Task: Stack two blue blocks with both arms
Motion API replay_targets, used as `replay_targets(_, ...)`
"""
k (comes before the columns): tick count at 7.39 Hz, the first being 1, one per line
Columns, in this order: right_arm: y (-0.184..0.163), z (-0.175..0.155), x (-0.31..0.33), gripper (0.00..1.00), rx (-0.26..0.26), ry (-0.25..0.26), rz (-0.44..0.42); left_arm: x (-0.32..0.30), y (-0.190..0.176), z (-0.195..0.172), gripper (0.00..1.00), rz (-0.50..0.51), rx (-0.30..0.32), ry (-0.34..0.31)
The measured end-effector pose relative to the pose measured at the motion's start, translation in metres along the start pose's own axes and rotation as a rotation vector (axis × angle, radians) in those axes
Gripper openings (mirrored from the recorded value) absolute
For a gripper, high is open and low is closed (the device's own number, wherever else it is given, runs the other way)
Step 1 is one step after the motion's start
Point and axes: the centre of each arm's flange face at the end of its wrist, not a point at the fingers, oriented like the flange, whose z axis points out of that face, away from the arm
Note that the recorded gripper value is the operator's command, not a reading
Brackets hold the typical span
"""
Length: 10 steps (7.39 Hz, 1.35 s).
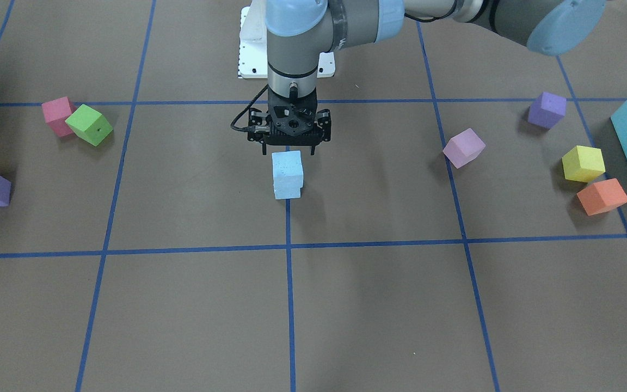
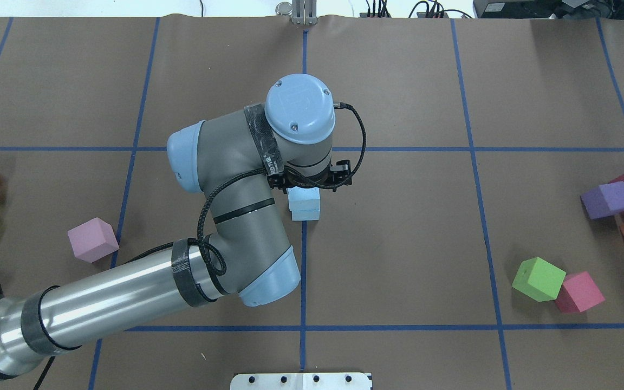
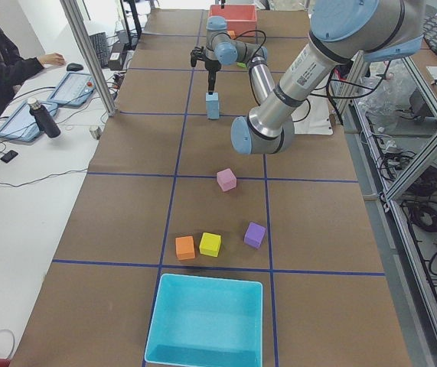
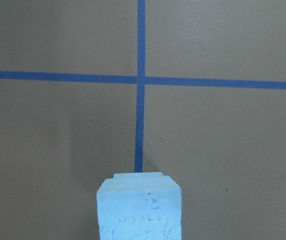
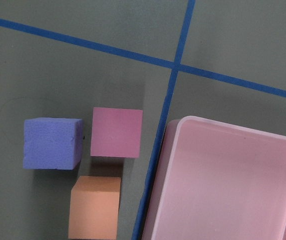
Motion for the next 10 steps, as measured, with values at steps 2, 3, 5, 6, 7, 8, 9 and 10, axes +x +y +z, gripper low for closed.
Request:
replay_targets(2,0.001,0.002,0.002,1.0,-0.005,0.0,0.004,-0.122,-0.038,-0.029,0.98,0.132,-0.017,-0.022)
replay_targets(3,0.002,0.004,0.003,1.0,-0.007,-0.001,0.006,-0.197,-0.063,-0.039,0.98,0.208,-0.046,-0.032)
replay_targets(5,0.002,0.005,0.004,1.0,-0.01,-0.003,0.009,-0.349,-0.1,-0.061,0.98,0.305,-0.085,-0.055)
replay_targets(6,0.002,0.005,0.004,1.0,-0.01,-0.006,0.009,-0.432,-0.106,-0.074,0.98,0.342,-0.102,-0.063)
replay_targets(7,0.002,0.005,0.004,1.0,-0.01,-0.008,0.009,-0.515,-0.108,-0.088,0.98,0.376,-0.114,-0.072)
replay_targets(8,0.002,0.005,0.004,1.0,-0.01,-0.009,0.009,-0.594,-0.106,-0.098,0.98,0.391,-0.126,-0.087)
replay_targets(9,0.002,0.005,0.004,1.0,-0.01,-0.01,0.009,-0.672,-0.101,-0.103,0.98,0.37,-0.138,-0.103)
replay_targets(10,0.002,0.005,0.004,1.0,-0.008,-0.009,0.008,-0.728,-0.095,-0.104,0.98,0.335,-0.135,-0.109)
